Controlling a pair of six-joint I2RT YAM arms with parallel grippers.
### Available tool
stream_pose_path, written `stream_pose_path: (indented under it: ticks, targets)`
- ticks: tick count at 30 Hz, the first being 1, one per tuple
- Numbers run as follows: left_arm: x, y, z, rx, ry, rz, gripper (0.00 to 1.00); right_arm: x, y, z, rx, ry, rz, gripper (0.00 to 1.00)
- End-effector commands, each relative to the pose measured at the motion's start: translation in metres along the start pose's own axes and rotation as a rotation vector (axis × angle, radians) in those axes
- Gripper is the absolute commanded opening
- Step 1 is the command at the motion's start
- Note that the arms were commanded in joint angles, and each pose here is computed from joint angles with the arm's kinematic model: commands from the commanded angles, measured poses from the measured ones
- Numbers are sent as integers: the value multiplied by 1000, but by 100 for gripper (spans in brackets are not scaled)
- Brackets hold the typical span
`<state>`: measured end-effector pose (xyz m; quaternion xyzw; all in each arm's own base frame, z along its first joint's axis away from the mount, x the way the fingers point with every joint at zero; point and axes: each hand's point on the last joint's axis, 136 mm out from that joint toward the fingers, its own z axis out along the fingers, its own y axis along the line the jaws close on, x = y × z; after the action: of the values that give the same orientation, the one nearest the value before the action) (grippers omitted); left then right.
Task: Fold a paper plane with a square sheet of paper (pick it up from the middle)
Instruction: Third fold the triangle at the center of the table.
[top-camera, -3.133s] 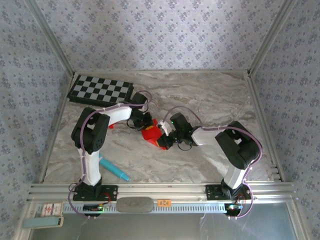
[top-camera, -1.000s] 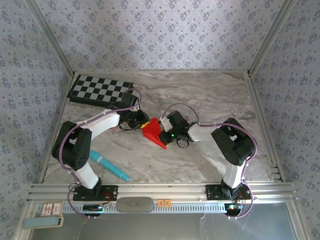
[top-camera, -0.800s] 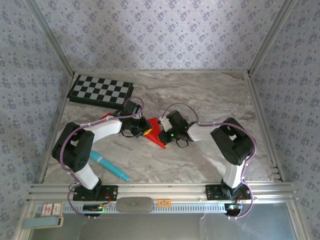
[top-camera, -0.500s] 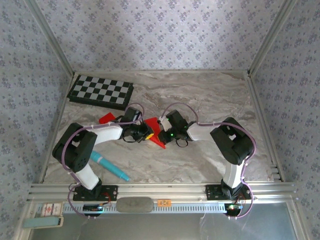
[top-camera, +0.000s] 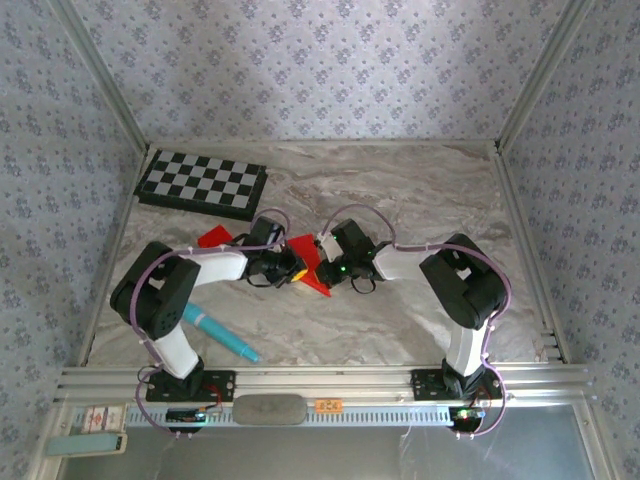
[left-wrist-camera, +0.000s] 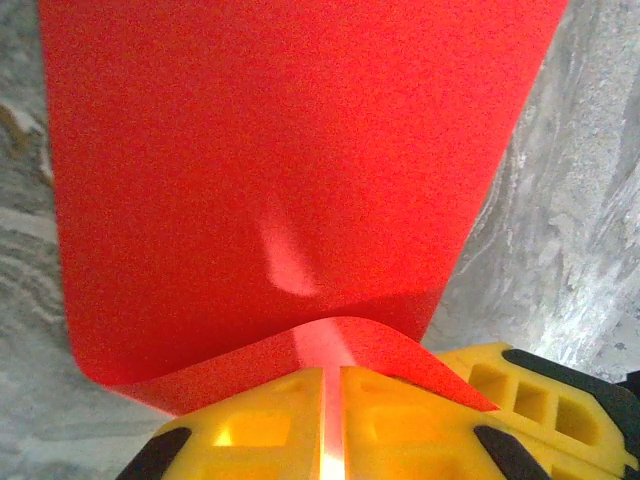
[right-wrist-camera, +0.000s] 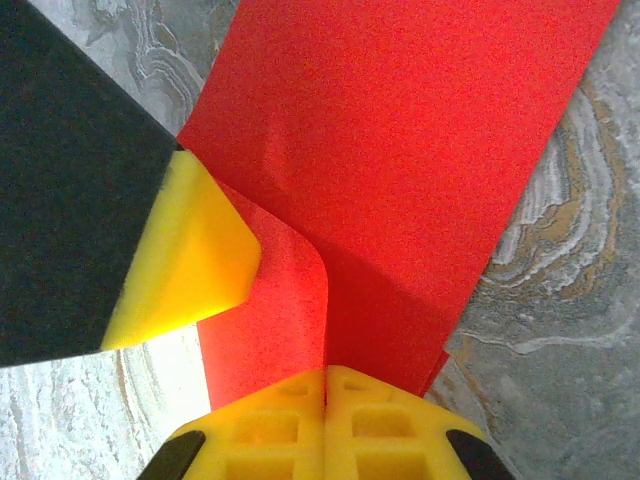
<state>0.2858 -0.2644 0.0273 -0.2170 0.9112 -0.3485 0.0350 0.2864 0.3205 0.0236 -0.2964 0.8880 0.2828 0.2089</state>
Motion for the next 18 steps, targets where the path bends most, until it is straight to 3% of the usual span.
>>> stream_pose_path:
  ticks: [1, 13, 16, 18]
  targets:
    - [3, 12, 4, -45, 5, 13, 11, 32, -16, 9, 70, 114, 35, 2]
    - [2, 32, 11, -117, 8, -2, 10, 20, -12, 3, 60, 94, 52, 5]
    - [2, 39, 11, -146, 7, -11, 10, 5, -8, -7, 47, 62, 75, 11]
    - [3, 45, 11, -167, 9, -18, 10, -7, -5, -19, 41, 36, 104, 19]
